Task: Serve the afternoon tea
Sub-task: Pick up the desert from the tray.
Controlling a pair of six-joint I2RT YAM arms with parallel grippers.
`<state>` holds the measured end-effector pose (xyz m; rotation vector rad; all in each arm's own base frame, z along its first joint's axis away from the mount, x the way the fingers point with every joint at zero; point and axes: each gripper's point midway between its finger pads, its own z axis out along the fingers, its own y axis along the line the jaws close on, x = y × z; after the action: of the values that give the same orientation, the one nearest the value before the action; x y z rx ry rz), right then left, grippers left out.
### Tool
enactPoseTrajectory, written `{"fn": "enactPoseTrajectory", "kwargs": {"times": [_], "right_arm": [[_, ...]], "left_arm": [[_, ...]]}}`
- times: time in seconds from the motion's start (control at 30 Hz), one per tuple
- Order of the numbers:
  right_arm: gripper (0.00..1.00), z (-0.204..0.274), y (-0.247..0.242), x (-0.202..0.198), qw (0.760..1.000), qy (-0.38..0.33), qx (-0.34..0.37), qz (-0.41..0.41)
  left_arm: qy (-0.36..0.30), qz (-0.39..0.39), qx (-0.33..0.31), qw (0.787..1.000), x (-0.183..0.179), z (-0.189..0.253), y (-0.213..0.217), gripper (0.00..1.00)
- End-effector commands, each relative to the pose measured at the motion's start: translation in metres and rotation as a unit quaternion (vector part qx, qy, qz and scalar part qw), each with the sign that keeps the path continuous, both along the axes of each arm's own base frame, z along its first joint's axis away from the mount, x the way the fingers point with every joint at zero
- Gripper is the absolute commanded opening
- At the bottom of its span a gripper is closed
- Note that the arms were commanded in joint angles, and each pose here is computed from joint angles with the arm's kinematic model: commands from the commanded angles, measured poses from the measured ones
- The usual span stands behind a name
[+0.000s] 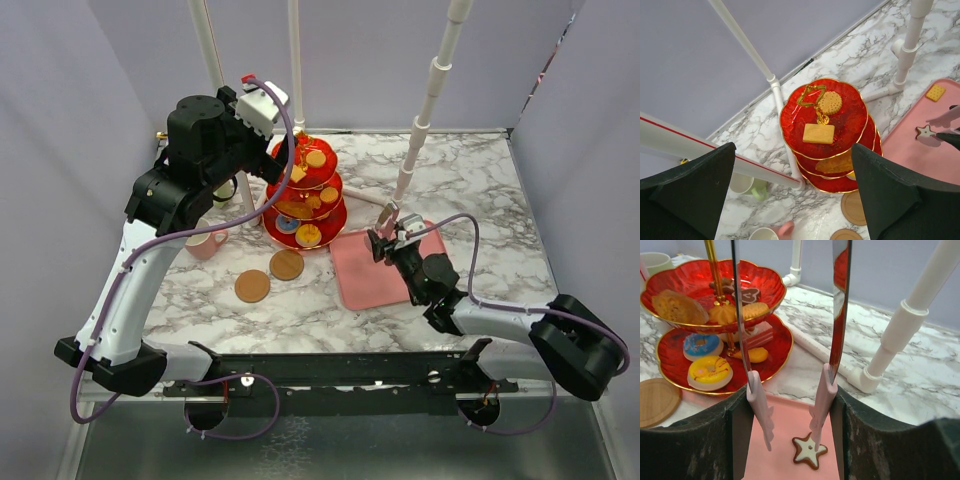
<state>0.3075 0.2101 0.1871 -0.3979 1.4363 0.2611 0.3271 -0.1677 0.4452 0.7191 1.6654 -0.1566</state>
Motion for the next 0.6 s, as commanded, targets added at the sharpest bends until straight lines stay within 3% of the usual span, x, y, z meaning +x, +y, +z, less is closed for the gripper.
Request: {"fn": "enactPoseTrajectory", "kwargs": {"times": [0.0,0.57], "right_arm": [[0.57,0.003,-0.013,0.007,0.998,-0.021,0.027,-0.047],[0.66,-0.043,-0.022,0.015,0.995,0.015,0.032,-0.091]], "left_arm": [[-0.011,-0.014,-0.001,1.000,-0.007,0.005,0.000,0.99],[-0.014,-0.017,0.000,1.000,-0.010,0.007,0.001,0.99]]}}
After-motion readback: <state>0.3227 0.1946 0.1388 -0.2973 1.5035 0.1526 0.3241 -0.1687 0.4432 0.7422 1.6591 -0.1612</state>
